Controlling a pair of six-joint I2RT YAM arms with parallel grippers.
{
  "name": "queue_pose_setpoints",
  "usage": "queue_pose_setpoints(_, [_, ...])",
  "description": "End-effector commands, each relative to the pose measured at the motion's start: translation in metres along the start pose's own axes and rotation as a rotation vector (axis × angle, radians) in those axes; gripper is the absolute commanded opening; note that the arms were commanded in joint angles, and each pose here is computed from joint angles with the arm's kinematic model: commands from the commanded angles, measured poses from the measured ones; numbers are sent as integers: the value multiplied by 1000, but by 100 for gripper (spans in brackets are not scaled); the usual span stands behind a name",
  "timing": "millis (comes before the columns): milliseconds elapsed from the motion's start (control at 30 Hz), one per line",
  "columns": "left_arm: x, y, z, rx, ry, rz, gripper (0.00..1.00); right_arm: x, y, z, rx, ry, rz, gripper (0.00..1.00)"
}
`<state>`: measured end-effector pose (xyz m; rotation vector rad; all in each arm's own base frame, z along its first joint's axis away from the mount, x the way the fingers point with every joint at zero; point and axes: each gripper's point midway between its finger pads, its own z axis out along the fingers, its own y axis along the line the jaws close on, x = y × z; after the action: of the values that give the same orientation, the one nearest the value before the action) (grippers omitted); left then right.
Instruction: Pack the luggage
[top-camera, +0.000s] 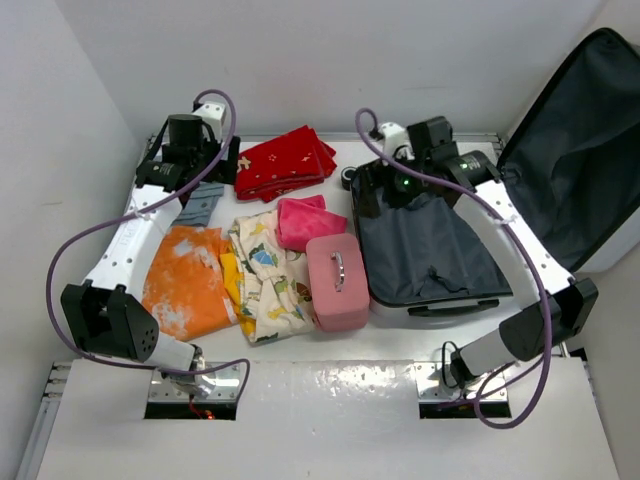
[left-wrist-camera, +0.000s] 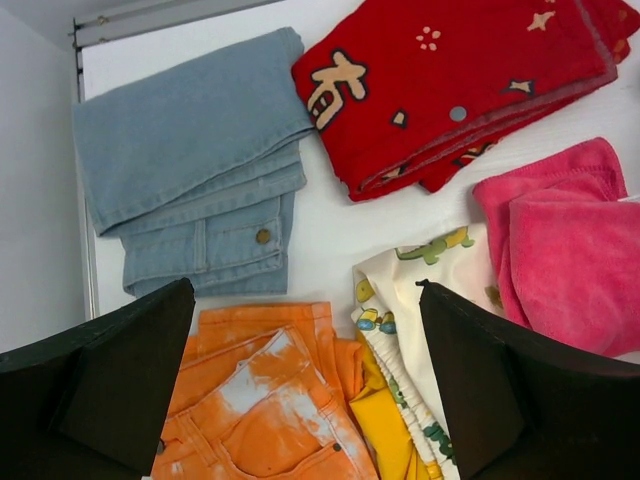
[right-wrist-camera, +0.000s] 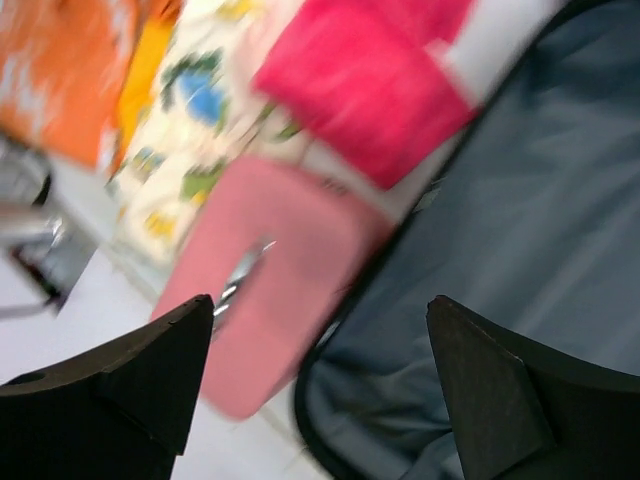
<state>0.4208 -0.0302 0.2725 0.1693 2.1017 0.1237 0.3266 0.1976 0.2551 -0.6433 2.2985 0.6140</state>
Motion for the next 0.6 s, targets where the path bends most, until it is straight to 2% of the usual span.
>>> queue_pose_setpoints(0, [-8, 11, -11, -22, -31, -57, 100, 32, 44, 1, -124, 141, 44, 86])
queue_pose_setpoints(233, [22, 20, -15, -52, 17, -114, 100, 64, 96, 23, -241, 264, 84, 83])
queue_pose_setpoints(433, [20, 26, -28, -61, -12, -157, 100, 92, 96, 39, -226, 358, 191, 82])
queue_pose_setpoints(567, [24, 30, -30, -78, -21, -172, 100, 107, 101, 47, -240, 407, 184, 79])
